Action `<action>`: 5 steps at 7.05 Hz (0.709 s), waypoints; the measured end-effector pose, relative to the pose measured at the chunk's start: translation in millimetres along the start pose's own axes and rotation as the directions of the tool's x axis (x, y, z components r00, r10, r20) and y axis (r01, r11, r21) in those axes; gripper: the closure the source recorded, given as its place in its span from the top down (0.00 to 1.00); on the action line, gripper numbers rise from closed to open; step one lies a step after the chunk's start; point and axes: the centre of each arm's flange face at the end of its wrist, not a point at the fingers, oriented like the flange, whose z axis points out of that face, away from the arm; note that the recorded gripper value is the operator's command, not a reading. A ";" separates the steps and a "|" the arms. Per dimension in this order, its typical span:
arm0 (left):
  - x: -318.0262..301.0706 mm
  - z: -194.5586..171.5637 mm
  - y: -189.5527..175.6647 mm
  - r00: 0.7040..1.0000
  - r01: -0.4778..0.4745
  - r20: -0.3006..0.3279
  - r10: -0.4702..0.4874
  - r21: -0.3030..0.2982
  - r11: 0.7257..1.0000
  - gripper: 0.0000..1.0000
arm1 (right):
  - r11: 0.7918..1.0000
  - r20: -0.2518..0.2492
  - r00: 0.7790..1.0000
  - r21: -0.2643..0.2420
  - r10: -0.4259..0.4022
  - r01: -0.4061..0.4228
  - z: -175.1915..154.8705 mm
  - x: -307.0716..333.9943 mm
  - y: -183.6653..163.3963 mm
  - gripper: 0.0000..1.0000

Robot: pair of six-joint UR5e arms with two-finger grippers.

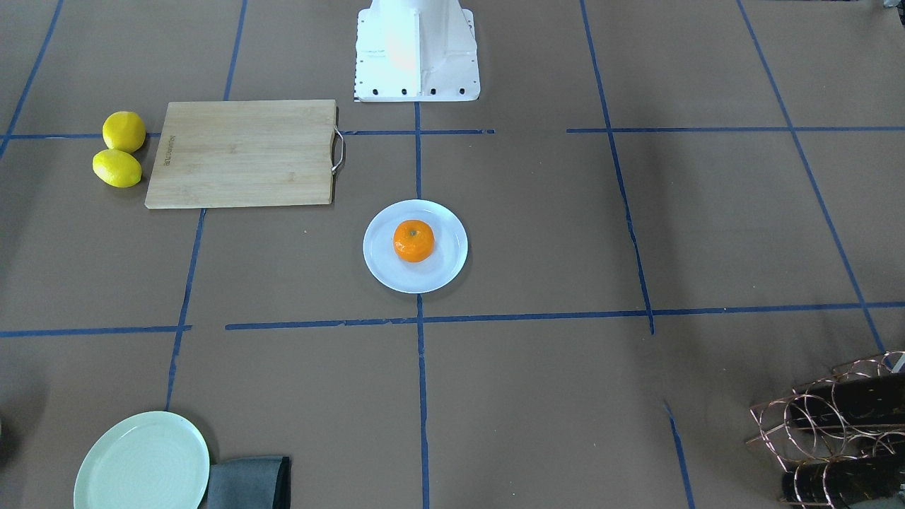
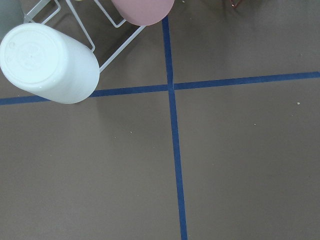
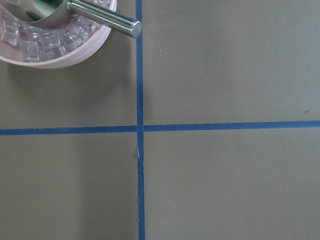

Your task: Pick orange to plate

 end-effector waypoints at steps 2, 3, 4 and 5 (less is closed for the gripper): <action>-2.2 -0.9 1.4 1.000 0.009 0.000 -0.009 0.002 1.000 1.00 | 1.000 0.000 1.000 0.000 0.000 0.000 0.0 0.0 0.0 1.00; -2.8 -0.9 1.7 1.000 0.010 0.001 -0.010 0.003 1.000 1.00 | 1.000 0.000 1.000 0.000 0.000 0.000 0.0 0.0 0.0 1.00; -3.2 -0.8 1.9 1.000 0.011 0.001 -0.011 0.003 1.000 1.00 | 1.000 0.000 1.000 0.000 0.000 0.000 0.0 0.0 0.0 1.00; -4.0 -0.5 2.7 1.000 0.013 0.001 -0.013 0.003 1.000 1.00 | 1.000 0.000 1.000 0.000 0.000 0.000 0.0 0.1 0.0 1.00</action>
